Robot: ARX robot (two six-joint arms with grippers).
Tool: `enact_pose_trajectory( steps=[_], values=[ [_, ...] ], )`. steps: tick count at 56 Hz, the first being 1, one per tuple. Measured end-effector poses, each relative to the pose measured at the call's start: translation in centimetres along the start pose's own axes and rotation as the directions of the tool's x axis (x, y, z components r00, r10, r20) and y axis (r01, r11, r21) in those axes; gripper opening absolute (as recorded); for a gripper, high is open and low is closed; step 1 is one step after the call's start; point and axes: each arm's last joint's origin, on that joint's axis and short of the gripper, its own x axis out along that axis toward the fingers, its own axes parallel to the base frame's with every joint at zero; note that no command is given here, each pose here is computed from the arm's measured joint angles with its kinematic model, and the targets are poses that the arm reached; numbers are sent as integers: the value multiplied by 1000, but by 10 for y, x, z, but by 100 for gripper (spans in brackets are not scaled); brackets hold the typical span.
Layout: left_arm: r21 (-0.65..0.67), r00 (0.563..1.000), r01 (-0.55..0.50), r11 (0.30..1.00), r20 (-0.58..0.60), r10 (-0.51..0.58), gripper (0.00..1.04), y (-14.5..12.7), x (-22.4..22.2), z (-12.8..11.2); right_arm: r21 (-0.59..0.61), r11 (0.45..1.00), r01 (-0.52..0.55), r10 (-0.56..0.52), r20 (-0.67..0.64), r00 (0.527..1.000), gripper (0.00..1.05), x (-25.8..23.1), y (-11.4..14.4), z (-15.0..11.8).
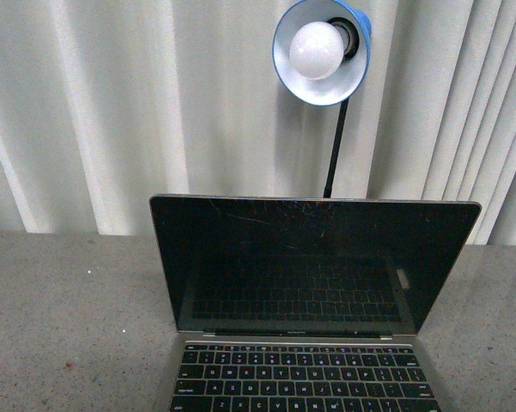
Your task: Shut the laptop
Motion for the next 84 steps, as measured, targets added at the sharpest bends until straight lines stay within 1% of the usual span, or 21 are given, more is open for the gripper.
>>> enact_pose_trajectory(
  steps=[20,22,23,25,27,28,31,33,39,44,54,61,65,66,71,75,77,79,81,82,84],
  values=[
    [0,1000,0,1000,0,0,98,0,0,0,0,1000,0,0,0,1000,97,0,0,0],
    [0,1000,0,1000,0,0,98,0,0,0,15,1000,25,-24,-30,999,97,0,0,-1],
    [0,1000,0,1000,0,0,98,0,0,0,27,998,57,-55,-69,996,97,0,0,-1],
    [-16,999,-29,999,-37,28,98,0,1,-1,41,991,129,-122,-147,982,97,2,-1,-1],
    [-47,981,-124,991,-156,115,98,0,1,-4,44,987,155,-145,-176,974,97,4,-1,-2],
    [-59,968,-154,986,-209,139,98,-1,2,-4,44,986,161,-150,-187,971,97,6,-2,-2],
    [-80,936,-245,966,-280,214,98,-1,7,-6,51,985,168,-155,-195,969,97,11,-3,-3],
    [-96,931,-254,962,-294,216,98,-2,11,-7,57,985,164,-151,-188,971,97,14,-3,-2],
    [-156,946,-238,959,-263,192,98,-6,24,-3,67,987,149,-138,-153,979,97,30,-8,4],
    [-189,970,-185,964,-194,148,98,-10,42,9,58,989,138,-129,-127,983,97,46,-12,12],
    [-173,993,-81,982,-104,63,98,-16,94,31,2,993,122,-121,-97,988,97,100,-31,41],
    [-80,998,-31,996,-58,26,98,-20,142,50,-61,994,89,-95,-109,989,97,143,-43,61],
    [14,999,28,1000,-45,-27,98,-28,174,62,-117,992,44,-58,-121,991,97,177,-48,76],
    [19,998,37,999,-44,-36,98,-29,177,63,-141,990,32,-49,-122,991,97,184,-49,79],
    [137,993,117,984,-40,-113,98,-40,204,75,-228,973,-15,-15,-128,992,97,213,-51,92],
    [285,977,213,935,-42,-209,98,-55,229,90,-375,921,-104,50,-150,987,97,248,-48,106],
    [347,968,247,905,-46,-246,98,-61,237,96,-412,902,-129,69,-156,985,97,256,-47,109],
    [411,960,273,870,-52,-277,98,-67,242,100,-471,867,-165,97,-165,982,97,266,-45,113],
    [486,947,305,819,-64,-315,98,-73,248,105,-517,831,-203,126,-180,976,97,273,-43,115],
    [504,943,314,805,-68,-325,98,-75,249,106,-534,814,-229,147,-192,970,97,277,-42,116],
    [578,925,349,738,-89,-369,98,-82,254,111,-578,772,-266,173,-211,962,97,282,-40,118]
  ],
)
